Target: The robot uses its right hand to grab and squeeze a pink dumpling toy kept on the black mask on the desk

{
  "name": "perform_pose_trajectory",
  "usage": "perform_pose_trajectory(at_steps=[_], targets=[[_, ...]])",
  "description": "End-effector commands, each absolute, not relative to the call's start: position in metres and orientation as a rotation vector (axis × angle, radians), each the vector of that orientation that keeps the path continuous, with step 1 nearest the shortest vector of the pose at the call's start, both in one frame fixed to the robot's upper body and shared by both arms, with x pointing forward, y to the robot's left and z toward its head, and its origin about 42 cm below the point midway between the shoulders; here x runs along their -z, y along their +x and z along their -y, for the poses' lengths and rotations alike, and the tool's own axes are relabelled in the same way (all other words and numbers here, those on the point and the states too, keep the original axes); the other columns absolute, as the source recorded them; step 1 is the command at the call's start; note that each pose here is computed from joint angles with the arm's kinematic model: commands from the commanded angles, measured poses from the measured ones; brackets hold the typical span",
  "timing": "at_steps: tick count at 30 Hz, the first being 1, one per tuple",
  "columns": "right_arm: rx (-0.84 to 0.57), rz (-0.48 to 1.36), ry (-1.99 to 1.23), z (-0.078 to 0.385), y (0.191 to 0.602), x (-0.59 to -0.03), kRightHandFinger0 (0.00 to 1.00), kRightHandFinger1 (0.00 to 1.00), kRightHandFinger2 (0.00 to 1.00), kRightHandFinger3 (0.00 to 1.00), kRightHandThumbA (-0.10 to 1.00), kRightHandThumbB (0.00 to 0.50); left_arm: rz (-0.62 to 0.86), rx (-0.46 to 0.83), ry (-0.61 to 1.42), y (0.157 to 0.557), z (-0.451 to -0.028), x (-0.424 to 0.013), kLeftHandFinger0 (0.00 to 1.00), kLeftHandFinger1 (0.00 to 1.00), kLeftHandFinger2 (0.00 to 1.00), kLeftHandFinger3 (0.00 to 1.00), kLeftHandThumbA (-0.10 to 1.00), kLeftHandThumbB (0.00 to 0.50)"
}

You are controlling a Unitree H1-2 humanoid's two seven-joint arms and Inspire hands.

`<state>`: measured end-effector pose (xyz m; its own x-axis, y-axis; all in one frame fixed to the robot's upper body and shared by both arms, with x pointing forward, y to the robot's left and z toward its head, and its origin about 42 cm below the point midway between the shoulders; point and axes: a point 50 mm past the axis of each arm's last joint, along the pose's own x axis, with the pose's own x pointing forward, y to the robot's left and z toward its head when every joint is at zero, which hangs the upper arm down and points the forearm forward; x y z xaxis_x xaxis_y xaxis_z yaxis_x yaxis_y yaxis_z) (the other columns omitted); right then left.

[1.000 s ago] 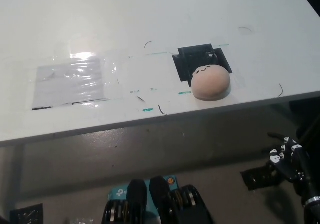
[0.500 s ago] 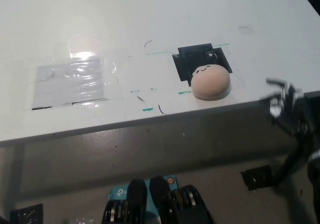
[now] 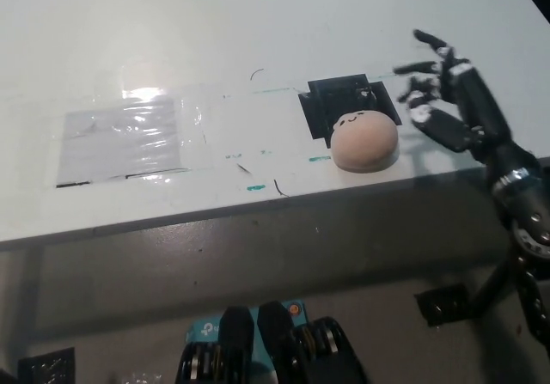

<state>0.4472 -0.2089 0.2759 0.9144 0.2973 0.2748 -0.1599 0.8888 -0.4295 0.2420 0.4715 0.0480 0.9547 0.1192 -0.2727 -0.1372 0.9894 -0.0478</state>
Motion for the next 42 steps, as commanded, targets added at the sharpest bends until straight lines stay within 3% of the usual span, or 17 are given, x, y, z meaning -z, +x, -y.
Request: perform_pose_trajectory(at_steps=[1, 2, 3, 4, 5, 6, 7, 9, 15, 22, 30, 36, 37, 40, 41, 42], targets=[[-0.263, 0.444, -0.533, 0.201, 0.459, -0.310, 0.61, 0.85, 0.98, 1.00, 0.25, 0.302, -0.223, -0.125, -0.050, 0.246, -0.481, -0.064, 0.00, 0.02, 0.10, 0.16, 0.97, 0.500], [-0.279, 0.450, -0.564, 0.197, 0.462, -0.311, 0.66, 0.95, 1.00, 1.00, 0.26, 0.304, -0.223, -0.128, -0.059, 0.246, -0.481, -0.063, 0.00, 0.01, 0.11, 0.17, 0.97, 0.500], [-0.327, 0.406, -0.633, 0.191, 0.467, -0.313, 1.00, 1.00, 1.00, 1.00, 0.41, 0.319, -0.226, -0.128, -0.064, 0.245, -0.481, -0.064, 0.00, 0.02, 0.11, 0.16, 0.97, 0.500], [-0.345, 0.386, -0.684, 0.189, 0.469, -0.314, 1.00, 1.00, 1.00, 1.00, 0.55, 0.331, -0.228, -0.129, -0.059, 0.246, -0.481, -0.063, 0.00, 0.01, 0.10, 0.16, 0.97, 0.500], [-0.353, 0.377, -0.706, 0.188, 0.469, -0.315, 1.00, 1.00, 1.00, 1.00, 0.56, 0.337, -0.229, -0.129, -0.057, 0.246, -0.482, -0.063, 0.00, 0.01, 0.10, 0.16, 0.98, 0.500], [-0.376, 0.355, -0.783, 0.183, 0.470, -0.314, 1.00, 1.00, 1.00, 1.00, 0.69, 0.378, -0.223, -0.126, -0.060, 0.245, -0.481, -0.064, 0.00, 0.02, 0.11, 0.16, 0.97, 0.500], [-0.379, 0.351, -0.795, 0.182, 0.470, -0.314, 1.00, 1.00, 1.00, 1.00, 0.69, 0.378, -0.222, -0.125, -0.061, 0.245, -0.481, -0.064, 0.00, 0.02, 0.11, 0.16, 0.97, 0.500], [-0.396, 0.306, -0.871, 0.174, 0.473, -0.310, 1.00, 1.00, 1.00, 1.00, 0.72, 0.431, -0.223, -0.113, -0.054, 0.245, -0.482, -0.064, 0.00, 0.03, 0.13, 0.19, 0.97, 0.500], [-0.416, 0.205, -0.986, 0.156, 0.480, -0.275, 1.00, 1.00, 1.00, 1.00, 0.93, 0.499, -0.228, -0.115, -0.040, 0.247, -0.484, -0.066, 0.00, 0.02, 0.12, 0.17, 0.97, 0.500], [-0.410, 0.149, -1.068, 0.146, 0.496, -0.235, 1.00, 1.00, 1.00, 1.00, 1.00, 0.500, -0.225, -0.114, -0.036, 0.248, -0.483, -0.069, 0.00, 0.04, 0.15, 0.22, 0.98, 0.500], [-0.389, 0.115, -1.142, 0.156, 0.519, -0.203, 1.00, 1.00, 1.00, 1.00, 0.96, 0.488, -0.234, -0.115, -0.035, 0.244, -0.484, -0.066, 0.00, 0.04, 0.16, 0.24, 0.98, 0.500], [-0.401, 0.132, -1.040, 0.160, 0.532, -0.210, 1.00, 1.00, 1.00, 1.00, 0.85, 0.432, -0.242, -0.128, -0.049, 0.242, -0.483, -0.067, 0.00, 0.01, 0.11, 0.19, 0.96, 0.500], [-0.412, 0.118, -1.027, 0.161, 0.534, -0.210, 1.00, 1.00, 1.00, 1.00, 0.79, 0.407, -0.242, -0.121, -0.041, 0.243, -0.484, -0.065, 0.00, 0.02, 0.12, 0.19, 0.97, 0.500], [-0.455, 0.083, -1.018, 0.163, 0.536, -0.210, 1.00, 1.00, 1.00, 1.00, 0.77, 0.368, -0.239, -0.119, -0.040, 0.243, -0.482, -0.066, 0.00, 0.03, 0.13, 0.19, 0.98, 0.500], [-0.507, 0.076, -1.067, 0.165, 0.537, -0.205, 1.00, 1.00, 1.00, 1.00, 0.62, 0.201, -0.235, -0.115, -0.041, 0.244, -0.483, -0.066, 0.00, 0.03, 0.13, 0.20, 0.98, 0.500], [-0.512, 0.075, -1.066, 0.165, 0.537, -0.203, 0.99, 1.00, 1.00, 1.00, 0.56, 0.159, -0.236, -0.115, -0.041, 0.244, -0.483, -0.066, 0.00, 0.04, 0.13, 0.20, 0.98, 0.500]])
